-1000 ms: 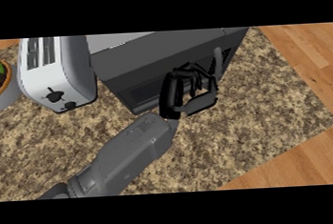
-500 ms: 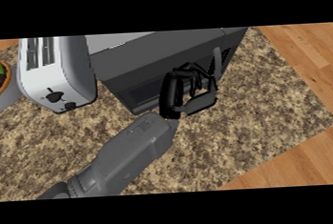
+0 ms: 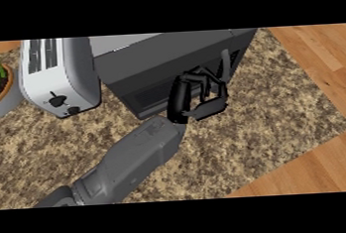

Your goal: Pick up the milk, place it into the microwave and close the microwave

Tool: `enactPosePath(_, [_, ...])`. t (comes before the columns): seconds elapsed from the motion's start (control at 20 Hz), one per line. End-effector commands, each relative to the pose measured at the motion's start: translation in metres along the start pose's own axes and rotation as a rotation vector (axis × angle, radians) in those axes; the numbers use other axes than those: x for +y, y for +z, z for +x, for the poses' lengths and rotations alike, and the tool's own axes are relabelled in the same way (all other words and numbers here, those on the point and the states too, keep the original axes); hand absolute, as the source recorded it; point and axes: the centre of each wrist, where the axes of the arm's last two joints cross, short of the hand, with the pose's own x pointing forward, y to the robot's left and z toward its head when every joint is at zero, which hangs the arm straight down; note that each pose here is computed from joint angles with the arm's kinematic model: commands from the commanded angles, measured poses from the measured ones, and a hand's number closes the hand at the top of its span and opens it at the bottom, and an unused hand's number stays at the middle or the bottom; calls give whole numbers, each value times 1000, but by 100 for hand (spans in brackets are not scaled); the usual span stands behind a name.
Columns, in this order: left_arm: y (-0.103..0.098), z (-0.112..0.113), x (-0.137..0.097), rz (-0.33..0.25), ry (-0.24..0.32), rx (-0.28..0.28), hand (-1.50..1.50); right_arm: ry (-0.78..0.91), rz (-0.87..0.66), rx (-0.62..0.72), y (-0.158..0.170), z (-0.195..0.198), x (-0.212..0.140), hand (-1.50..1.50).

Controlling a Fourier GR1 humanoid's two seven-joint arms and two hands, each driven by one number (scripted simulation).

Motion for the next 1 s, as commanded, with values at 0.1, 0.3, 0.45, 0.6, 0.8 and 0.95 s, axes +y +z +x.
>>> enactPosePath(0.1, [-8,-14,20,96,-98,137,150,-32,40,-9,-1,1,1,-150])
enactPosePath(0.3, [-5,-19,25,142,-118,171,150,-13,37,-7,0,11,-1,-150])
enactPosePath(0.45, [-5,-22,29,190,-136,204,150,-15,21,11,5,11,0,-150])
enactPosePath(0.6, [3,-27,30,194,-111,247,150,-7,0,-2,8,18,-2,-150])
enactPosePath(0.8, [10,-32,32,185,-95,252,-150,-10,-5,24,14,20,0,-150])
enactPosePath(0.95, [11,-34,32,176,-90,266,-150,-15,9,27,16,21,4,-150])
